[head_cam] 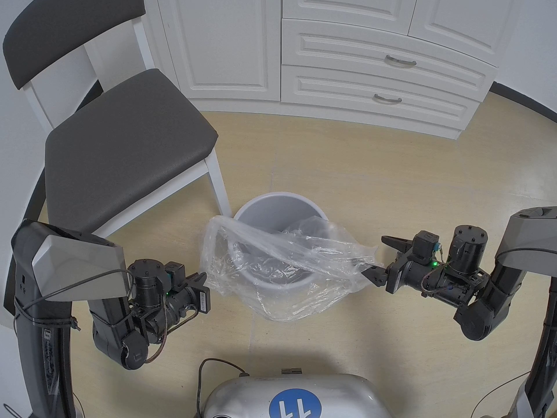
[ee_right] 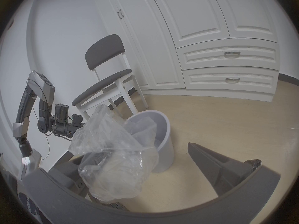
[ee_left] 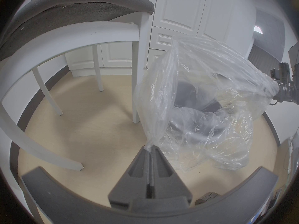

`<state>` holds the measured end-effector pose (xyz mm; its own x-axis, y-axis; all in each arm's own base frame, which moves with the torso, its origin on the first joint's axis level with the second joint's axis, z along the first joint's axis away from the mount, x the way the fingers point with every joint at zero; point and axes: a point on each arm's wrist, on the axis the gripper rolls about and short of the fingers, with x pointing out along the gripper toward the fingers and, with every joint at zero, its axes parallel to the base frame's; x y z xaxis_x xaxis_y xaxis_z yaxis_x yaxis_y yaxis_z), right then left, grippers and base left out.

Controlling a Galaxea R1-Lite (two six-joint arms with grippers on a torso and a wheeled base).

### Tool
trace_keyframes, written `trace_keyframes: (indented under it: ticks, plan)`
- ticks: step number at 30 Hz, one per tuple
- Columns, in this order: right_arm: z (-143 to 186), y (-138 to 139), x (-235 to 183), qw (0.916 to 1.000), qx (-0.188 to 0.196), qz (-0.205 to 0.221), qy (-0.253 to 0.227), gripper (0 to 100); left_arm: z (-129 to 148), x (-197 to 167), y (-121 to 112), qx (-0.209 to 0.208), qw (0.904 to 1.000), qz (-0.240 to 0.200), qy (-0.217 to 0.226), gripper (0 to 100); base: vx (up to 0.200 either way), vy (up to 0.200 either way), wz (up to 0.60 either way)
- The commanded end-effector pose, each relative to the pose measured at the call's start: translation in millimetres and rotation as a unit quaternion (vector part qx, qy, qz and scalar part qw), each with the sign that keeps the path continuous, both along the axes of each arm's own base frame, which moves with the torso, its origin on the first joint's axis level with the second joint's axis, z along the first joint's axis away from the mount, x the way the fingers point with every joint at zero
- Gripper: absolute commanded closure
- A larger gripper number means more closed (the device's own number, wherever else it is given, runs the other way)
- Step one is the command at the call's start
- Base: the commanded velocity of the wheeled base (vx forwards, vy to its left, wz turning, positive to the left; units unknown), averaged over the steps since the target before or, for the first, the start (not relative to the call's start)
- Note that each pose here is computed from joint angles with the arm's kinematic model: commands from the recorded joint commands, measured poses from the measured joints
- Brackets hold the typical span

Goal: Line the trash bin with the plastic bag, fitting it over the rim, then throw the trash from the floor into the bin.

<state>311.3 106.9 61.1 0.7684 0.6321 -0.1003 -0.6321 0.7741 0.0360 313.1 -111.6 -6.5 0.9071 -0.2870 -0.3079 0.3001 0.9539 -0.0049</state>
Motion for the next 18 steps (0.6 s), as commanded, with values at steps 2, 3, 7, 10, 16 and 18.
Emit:
trace_keyframes:
  ticks: [2,3,7,10,16,18]
  plan:
    - [-43.8,-10.2,25.1,0.9987,-0.013,-0.014,0.048,0,-11.7,0.4,7.8,0.029,0.9995,0.003,0.012,100,0.0,0.0,0.0]
    - [-49.3,-12.0,28.1,0.9984,-0.013,-0.014,0.053,0,-15.4,-0.1,11.2,0.041,0.999,0.003,0.016,100,0.0,0.0,0.0]
    - [-58.9,-23.4,33.3,0.9978,-0.009,-0.002,0.066,0,-28.0,-0.9,23.9,0.084,0.996,0.004,0.03,100,0.0,0.0,0.0]
    - [-59.5,-29.6,34.3,0.9976,-0.005,0.009,0.068,0,-32.6,0.9,33.0,0.101,0.9943,0.007,0.034,100,0.0,0.0,0.0]
    - [-59.2,-44.2,37.4,0.9973,0.006,0.02,0.071,0,-36.0,9.6,41.1,0.105,0.9939,0.018,0.028,100,0.0,0.0,0.0]
    - [-58.7,-53.3,37.9,0.9963,0.018,0.036,0.077,0,-38.6,13.4,44.0,0.105,0.9938,0.025,0.027,100,0.0,0.0,0.0]
